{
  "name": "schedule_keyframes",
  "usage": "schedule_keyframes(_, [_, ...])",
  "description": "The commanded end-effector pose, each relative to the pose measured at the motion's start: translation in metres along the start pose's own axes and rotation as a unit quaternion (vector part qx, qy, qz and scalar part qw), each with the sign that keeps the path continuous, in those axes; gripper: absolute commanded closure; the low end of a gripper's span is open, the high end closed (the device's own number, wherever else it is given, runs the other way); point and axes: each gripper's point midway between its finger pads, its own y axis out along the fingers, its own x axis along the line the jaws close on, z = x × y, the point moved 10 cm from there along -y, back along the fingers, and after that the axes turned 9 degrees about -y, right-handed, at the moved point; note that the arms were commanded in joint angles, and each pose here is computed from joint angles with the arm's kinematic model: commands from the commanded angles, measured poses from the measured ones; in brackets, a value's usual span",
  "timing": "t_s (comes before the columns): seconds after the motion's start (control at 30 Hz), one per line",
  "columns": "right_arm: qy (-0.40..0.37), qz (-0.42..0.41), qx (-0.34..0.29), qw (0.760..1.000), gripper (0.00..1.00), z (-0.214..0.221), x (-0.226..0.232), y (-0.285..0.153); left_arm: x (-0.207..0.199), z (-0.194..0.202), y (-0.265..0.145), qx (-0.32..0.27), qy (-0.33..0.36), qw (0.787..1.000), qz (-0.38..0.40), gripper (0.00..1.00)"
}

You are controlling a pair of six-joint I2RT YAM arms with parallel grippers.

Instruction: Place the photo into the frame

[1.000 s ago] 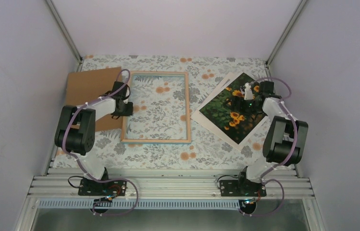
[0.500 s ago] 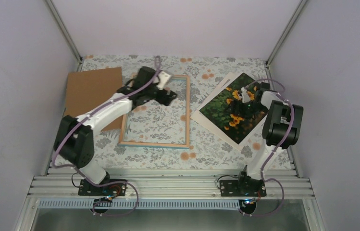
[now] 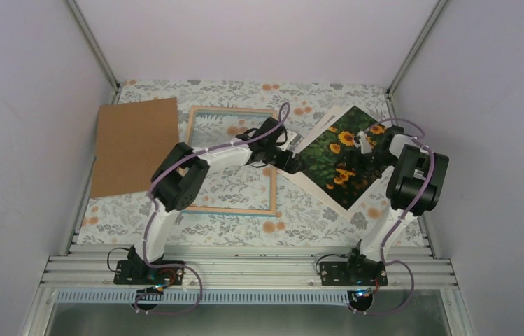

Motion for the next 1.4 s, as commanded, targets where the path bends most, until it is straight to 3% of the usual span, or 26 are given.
schedule_keyframes(0.0, [0.031, 0.044, 0.093, 0.994, 0.17, 0.039, -0.027, 0.012, 0.006, -0.018, 0.022, 0.002, -0.048, 0.998, -0.044, 0.09])
schedule_keyframes(0.43, [0.005, 0.107, 0.136, 0.985, 0.18, 0.062, -0.042, 0.005, 0.061, 0.023, 0.022, 0.092, -0.071, 0.976, -0.186, 0.13])
schedule_keyframes(0.77, [0.011, 0.104, 0.161, 0.981, 0.27, 0.076, -0.050, 0.021, 0.043, 0.043, 0.027, 0.155, -0.101, 0.983, -0.015, 0.23])
schedule_keyframes(0.97, [0.018, 0.097, 0.180, 0.979, 0.31, 0.086, -0.052, 0.030, 0.039, 0.026, 0.021, 0.124, -0.123, 0.983, 0.049, 0.35])
schedule_keyframes(1.13, [0.021, 0.094, 0.184, 0.978, 0.34, 0.090, -0.051, 0.033, 0.041, 0.013, 0.010, 0.090, -0.145, 0.981, 0.094, 0.36])
schedule_keyframes(1.27, [0.021, 0.098, 0.188, 0.977, 0.35, 0.093, -0.051, 0.034, 0.040, 0.012, 0.009, 0.090, -0.166, 0.977, 0.095, 0.36])
schedule_keyframes(1.37, [0.022, 0.100, 0.190, 0.976, 0.36, 0.094, -0.051, 0.035, 0.047, 0.021, 0.008, 0.110, -0.204, 0.972, 0.040, 0.35])
